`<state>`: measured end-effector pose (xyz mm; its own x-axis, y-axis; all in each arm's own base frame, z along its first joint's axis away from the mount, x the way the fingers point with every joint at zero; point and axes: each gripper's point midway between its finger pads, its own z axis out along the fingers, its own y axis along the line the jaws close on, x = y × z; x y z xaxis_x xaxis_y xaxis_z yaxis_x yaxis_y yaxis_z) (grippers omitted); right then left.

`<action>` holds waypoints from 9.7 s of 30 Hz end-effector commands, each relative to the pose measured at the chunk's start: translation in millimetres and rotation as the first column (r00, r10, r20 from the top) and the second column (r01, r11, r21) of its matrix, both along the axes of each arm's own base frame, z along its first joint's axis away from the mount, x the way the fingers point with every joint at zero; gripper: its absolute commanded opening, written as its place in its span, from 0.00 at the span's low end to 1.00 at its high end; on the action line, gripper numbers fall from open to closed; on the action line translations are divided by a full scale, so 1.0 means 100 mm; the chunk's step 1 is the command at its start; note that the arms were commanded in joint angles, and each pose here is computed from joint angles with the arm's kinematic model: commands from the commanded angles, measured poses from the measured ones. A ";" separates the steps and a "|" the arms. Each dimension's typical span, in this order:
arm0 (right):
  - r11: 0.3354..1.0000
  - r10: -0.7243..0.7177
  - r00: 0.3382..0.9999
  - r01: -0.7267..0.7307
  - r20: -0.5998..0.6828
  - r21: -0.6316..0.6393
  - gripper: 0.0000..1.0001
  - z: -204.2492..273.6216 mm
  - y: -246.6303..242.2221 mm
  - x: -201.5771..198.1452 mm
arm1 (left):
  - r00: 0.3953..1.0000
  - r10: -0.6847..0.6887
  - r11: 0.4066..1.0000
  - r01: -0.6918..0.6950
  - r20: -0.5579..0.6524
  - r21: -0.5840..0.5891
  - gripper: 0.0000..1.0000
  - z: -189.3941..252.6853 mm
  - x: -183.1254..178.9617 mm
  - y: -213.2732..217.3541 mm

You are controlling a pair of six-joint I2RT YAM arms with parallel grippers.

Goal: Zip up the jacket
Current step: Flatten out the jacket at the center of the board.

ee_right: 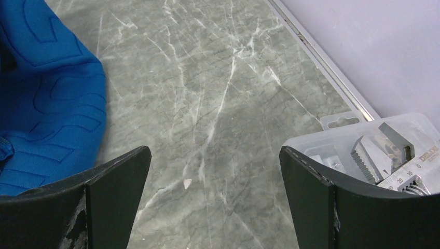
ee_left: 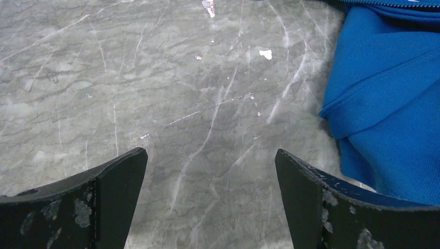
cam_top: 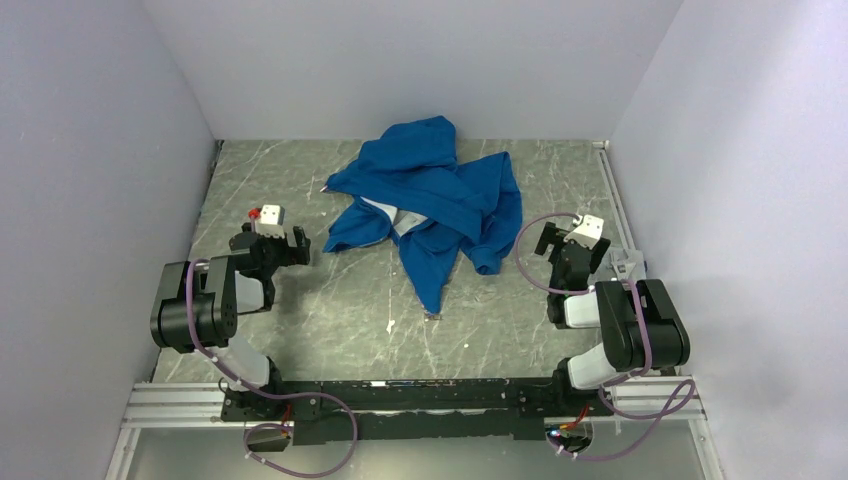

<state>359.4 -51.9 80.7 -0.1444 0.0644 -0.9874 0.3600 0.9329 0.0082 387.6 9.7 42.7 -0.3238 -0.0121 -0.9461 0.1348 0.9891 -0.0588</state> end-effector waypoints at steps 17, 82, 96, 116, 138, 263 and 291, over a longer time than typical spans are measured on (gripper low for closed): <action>0.867 -0.078 0.989 0.006 0.124 0.498 1.00 1.19 0.37 0.28 | 0.925 -0.159 0.977 0.098 -0.344 -0.187 0.99 1.02 0.22 -0.25; 0.807 0.573 0.783 -0.591 -0.241 -0.003 0.00 2.84 2.58 0.49 | 0.617 -0.780 0.570 0.769 -0.105 0.288 0.99 2.10 0.57 -2.36; 0.612 0.790 0.599 -0.783 -0.135 0.108 0.00 3.45 2.99 0.15 | 0.456 -0.885 0.447 0.773 0.096 0.450 0.99 3.09 0.22 -3.10; 0.708 0.707 0.695 -0.695 -0.131 0.127 0.86 3.30 2.74 0.21 | 0.629 -0.758 0.643 0.678 0.173 0.355 0.00 3.55 0.49 -2.43; 0.594 0.805 0.556 -0.758 -0.209 0.269 1.00 1.31 3.56 -0.48 | 0.739 -0.624 0.774 0.544 0.252 0.324 0.00 3.92 0.64 -1.80; 0.686 0.700 0.644 -0.726 -0.309 0.044 0.78 1.47 3.00 -0.53 | 0.516 -0.799 0.033 0.552 -0.310 0.833 0.94 0.86 0.56 -1.39; 0.591 0.805 0.587 -0.806 -0.086 0.030 1.00 2.49 3.33 -0.43 | 0.557 -0.812 0.509 0.534 0.172 0.675 0.00 3.24 0.32 -1.86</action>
<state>322.8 265.7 281.2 -0.3146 -0.1980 -0.9284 -0.4907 0.8711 -0.0195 449.7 -164.1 317.2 0.3088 0.6068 -0.7324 0.6551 0.4226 0.6263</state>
